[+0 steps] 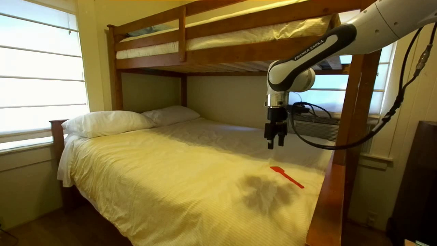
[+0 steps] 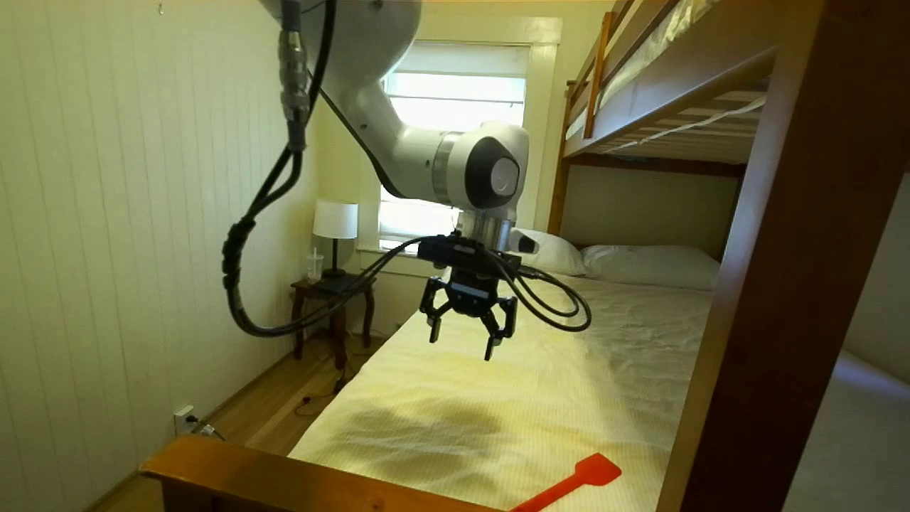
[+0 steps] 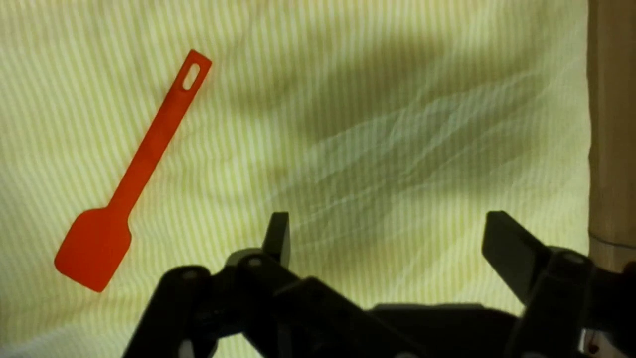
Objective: Pull the bottom-left corner of the backwards
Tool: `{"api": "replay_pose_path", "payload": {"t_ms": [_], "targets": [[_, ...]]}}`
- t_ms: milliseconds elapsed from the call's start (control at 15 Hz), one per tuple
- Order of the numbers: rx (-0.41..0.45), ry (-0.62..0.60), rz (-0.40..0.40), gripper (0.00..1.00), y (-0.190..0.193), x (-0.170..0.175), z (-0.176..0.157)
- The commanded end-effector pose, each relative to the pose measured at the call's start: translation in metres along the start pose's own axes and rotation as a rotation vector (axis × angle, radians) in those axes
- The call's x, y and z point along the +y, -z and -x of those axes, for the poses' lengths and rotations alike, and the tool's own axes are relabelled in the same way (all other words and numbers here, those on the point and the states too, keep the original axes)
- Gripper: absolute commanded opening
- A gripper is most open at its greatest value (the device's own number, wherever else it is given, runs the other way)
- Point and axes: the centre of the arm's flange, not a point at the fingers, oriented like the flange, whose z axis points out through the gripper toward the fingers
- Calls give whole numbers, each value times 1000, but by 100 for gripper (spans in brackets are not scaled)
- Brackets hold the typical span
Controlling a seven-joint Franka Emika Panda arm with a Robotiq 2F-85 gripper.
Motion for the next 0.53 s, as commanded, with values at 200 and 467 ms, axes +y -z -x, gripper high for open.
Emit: {"api": "replay_pose_path", "payload": {"t_ms": [200, 467], "targets": [[-56, -7, -13, 100, -5, -5, 17], [-71, -13, -16, 100, -5, -6, 21]]}}
